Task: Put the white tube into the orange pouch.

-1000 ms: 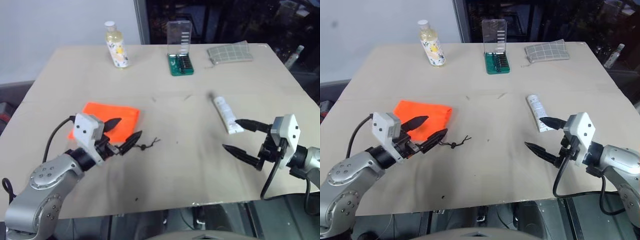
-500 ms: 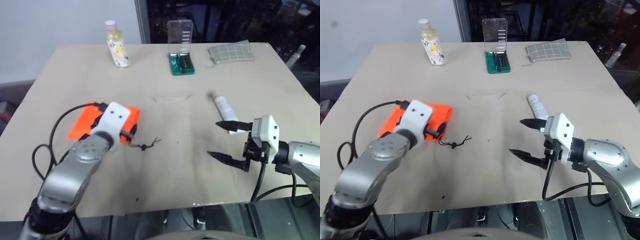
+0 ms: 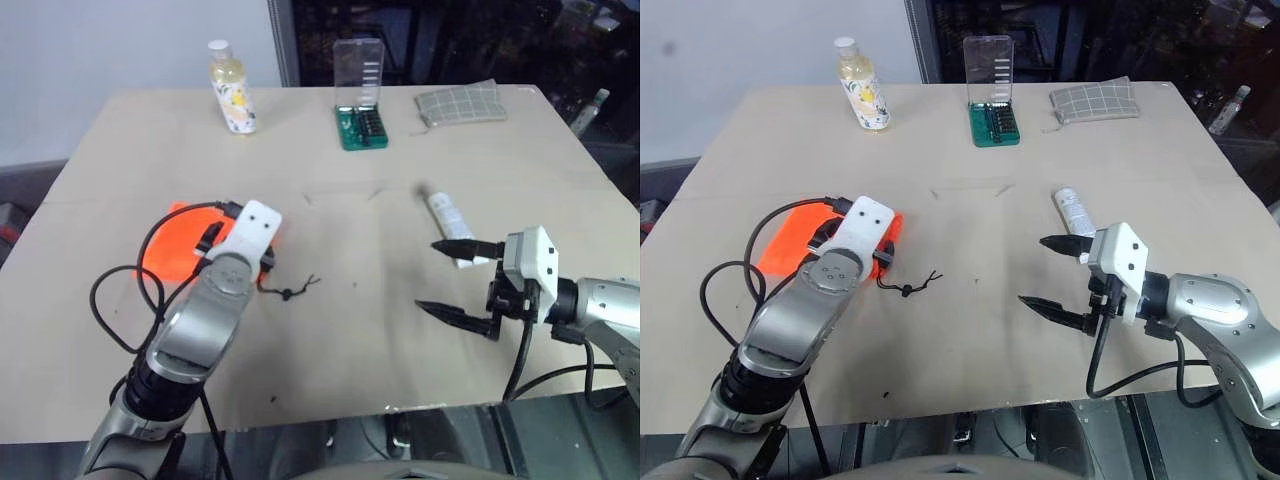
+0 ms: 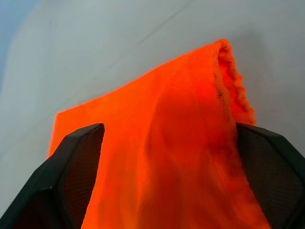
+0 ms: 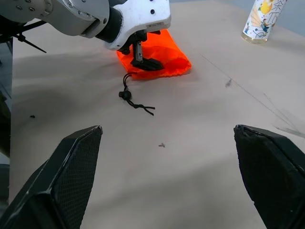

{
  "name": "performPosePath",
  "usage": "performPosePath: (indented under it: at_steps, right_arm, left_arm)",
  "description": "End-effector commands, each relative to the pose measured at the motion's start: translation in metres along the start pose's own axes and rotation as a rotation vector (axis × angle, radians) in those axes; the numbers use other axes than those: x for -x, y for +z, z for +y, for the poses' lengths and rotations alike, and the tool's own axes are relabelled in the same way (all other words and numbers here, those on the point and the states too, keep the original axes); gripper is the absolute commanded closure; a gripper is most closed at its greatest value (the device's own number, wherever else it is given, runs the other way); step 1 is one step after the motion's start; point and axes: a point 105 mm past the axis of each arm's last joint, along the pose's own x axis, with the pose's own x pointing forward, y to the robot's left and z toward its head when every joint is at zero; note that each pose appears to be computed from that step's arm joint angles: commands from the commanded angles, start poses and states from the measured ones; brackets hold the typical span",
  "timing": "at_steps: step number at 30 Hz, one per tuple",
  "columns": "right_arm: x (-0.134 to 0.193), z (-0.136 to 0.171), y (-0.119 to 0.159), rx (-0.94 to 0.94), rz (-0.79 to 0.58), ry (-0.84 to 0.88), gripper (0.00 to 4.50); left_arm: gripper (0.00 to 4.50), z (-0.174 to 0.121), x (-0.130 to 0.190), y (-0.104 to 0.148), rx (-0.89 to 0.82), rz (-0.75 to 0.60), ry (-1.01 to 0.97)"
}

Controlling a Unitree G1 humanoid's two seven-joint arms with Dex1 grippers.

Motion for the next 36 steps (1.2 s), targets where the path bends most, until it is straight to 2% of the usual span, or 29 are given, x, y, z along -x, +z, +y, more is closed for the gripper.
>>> performPosePath:
  at_steps: [1, 7, 14, 17, 21, 22, 23, 25, 30, 36]
  right_arm:
    - [0.004, 0.001, 0.012, 0.043, -0.016, -0.008, 0.00]
    - [0.004, 0.000, 0.013, 0.035, -0.024, -0.008, 0.00]
    - [0.002, -0.001, 0.013, 0.033, -0.027, -0.003, 0.00]
    - [0.003, -0.002, 0.013, 0.033, -0.026, -0.003, 0.00]
    - [0.003, -0.002, 0.013, 0.034, -0.024, -0.007, 0.00]
    - [0.003, -0.002, 0.013, 0.035, -0.025, -0.008, 0.00]
    - [0.003, -0.002, 0.013, 0.035, -0.025, -0.010, 0.00]
    - [0.003, -0.003, 0.014, 0.038, -0.027, -0.022, 0.00]
    - [-0.001, -0.011, 0.010, 0.054, -0.010, -0.099, 0.00]
    - [0.000, -0.059, -0.027, 0.074, 0.164, -0.416, 0.00]
  left_arm:
    - [0.06, 0.011, 0.009, 0.012, -0.019, -0.062, 0.069]
    - [0.06, 0.015, 0.018, 0.020, -0.087, -0.120, 0.127]
    - [0.06, 0.016, 0.007, 0.011, -0.084, -0.052, 0.163]
    - [0.79, 0.013, -0.001, 0.005, -0.064, -0.006, 0.159]
    - [2.67, 0.008, -0.009, 0.003, -0.029, 0.011, 0.147]
    - [3.03, 0.008, -0.010, 0.003, -0.028, 0.011, 0.151]
    - [3.63, 0.009, -0.010, 0.003, -0.014, 0.014, 0.149]
    - [4.47, 0.015, -0.010, 0.005, 0.029, 0.000, 0.147]
    - [4.47, 0.037, -0.010, 0.011, 0.168, -0.080, 0.063]
    - [4.47, 0.064, -0.011, 0.021, 0.255, -0.179, -0.110]
